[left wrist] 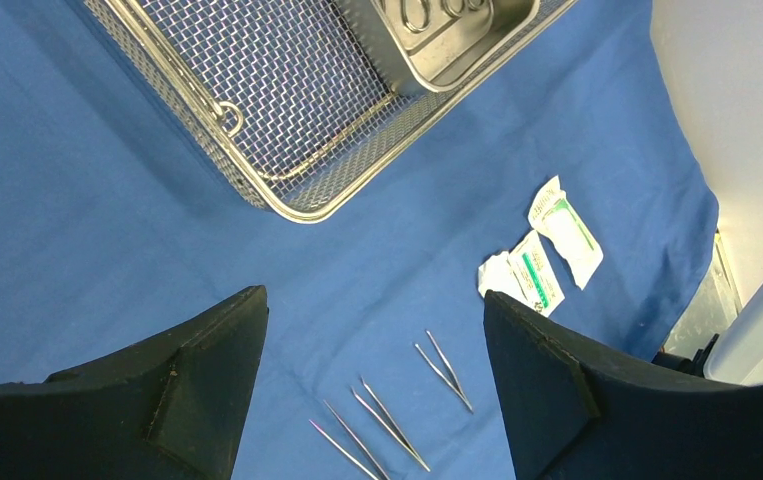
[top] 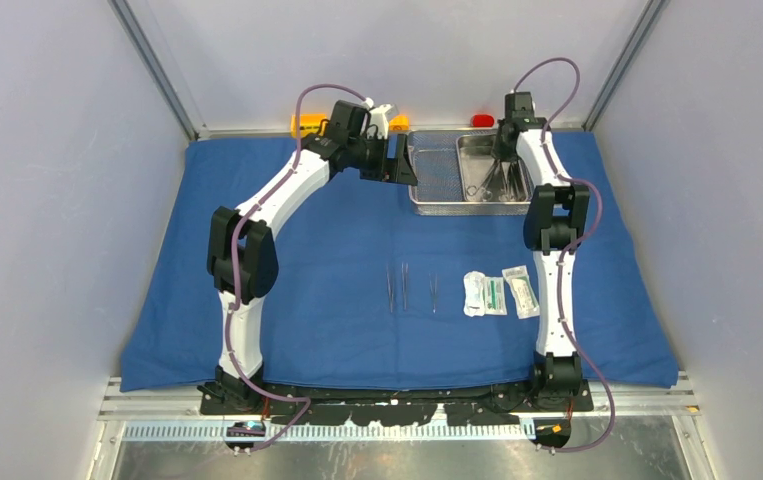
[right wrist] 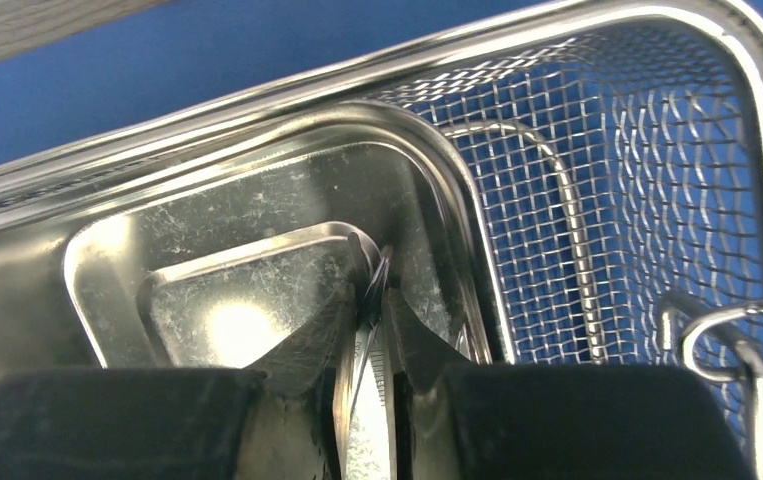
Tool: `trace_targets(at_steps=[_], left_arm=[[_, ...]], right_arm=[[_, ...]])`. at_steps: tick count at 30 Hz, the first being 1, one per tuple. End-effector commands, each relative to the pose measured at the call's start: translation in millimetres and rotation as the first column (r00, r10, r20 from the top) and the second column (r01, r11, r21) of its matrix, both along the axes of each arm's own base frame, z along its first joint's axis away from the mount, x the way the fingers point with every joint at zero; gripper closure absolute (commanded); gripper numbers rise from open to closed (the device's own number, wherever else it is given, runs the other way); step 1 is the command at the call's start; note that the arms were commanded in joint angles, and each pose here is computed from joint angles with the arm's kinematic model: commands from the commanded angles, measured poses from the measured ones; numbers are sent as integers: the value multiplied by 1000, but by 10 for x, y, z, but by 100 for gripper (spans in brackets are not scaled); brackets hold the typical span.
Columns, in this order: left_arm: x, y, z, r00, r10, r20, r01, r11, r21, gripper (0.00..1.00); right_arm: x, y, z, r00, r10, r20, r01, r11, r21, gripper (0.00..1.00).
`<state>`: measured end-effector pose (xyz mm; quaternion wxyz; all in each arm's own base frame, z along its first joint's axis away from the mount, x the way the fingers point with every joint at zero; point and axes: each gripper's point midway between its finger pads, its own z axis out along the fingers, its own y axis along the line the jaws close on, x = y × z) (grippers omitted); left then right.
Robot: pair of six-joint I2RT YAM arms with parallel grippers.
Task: Open and lay out the surgical kit
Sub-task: Pick up the medical item from the container.
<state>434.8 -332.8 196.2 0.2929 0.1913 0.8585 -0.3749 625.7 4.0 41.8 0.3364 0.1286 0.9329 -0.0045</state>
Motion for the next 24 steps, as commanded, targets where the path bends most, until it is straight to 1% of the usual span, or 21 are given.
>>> trace_targets(at_steps=[1, 6, 10, 19, 24], left_arm=[[3, -32, 159, 999, -17, 35, 19, 999, -42, 19], [3, -24, 156, 999, -16, 34, 18, 999, -43, 19], [8, -8, 155, 999, -15, 36, 17, 999, -42, 19], [50, -3, 153, 999, -14, 48, 16, 999, -33, 19], [127, -34, 147, 998, -3, 55, 5, 999, -40, 20]], right_arm=[[56, 54, -19, 1000, 10, 8, -9, 1000, -25, 83], [95, 45, 27, 1000, 7, 25, -6, 1000, -30, 91], [162, 55, 161, 998, 8, 62, -7, 1000, -22, 99], [295, 116, 734, 983, 11, 185, -13, 1000, 11, 100], [289, 129, 944, 976, 8, 217, -13, 1000, 21, 100]])
